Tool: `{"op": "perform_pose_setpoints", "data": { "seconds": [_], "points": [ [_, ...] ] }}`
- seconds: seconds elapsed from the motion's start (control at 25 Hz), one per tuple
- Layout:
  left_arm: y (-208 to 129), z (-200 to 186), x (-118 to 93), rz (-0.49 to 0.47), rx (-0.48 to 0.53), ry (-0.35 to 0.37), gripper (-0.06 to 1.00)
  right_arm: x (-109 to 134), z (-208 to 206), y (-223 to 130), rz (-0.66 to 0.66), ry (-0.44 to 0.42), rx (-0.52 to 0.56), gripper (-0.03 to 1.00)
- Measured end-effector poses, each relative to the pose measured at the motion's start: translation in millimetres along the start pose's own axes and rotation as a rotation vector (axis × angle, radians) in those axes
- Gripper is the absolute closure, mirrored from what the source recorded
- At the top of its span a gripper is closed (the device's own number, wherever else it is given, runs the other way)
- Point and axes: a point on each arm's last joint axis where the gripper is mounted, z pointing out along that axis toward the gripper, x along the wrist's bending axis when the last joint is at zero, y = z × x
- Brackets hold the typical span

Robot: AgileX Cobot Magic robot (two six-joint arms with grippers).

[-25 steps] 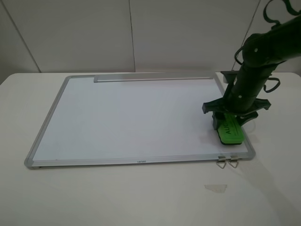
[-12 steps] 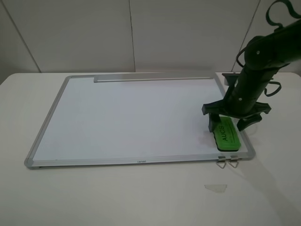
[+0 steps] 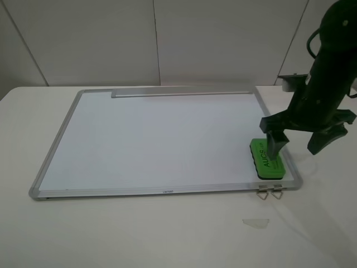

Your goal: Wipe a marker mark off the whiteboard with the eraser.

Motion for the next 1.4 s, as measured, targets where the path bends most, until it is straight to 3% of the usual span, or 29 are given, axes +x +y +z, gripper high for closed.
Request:
{"op": "perform_pose_setpoints", "data": {
  "seconds": [0.16,0.4,0.56,0.8,1.0,1.4],
  "points": [
    [0,0,0,0.0,0.0,0.0,0.16,-5,-24,-19,-0.026,0.007,-0.024,0.14],
    [0,0,0,0.0,0.0,0.0,0.16,-34,-52,-59,0.077,0.034,-0.147,0.14],
    [0,0,0,-0.001,0.0,-0.002,0.16,-48,-45,-93,0.132,0.035,-0.148,0.14],
    [0,0,0,-0.002,0.0,-0.003,0.16,-45,-28,-139,0.151,0.043,-0.157,0.14],
    [0,0,0,-0.002,0.0,-0.003,0.16,-42,-29,-174,0.168,0.042,-0.364,0.14],
    [0,0,0,-0.002,0.0,-0.003,0.16,-36,-54,-251,0.172,0.035,-0.958,0.14]
  ]
}}
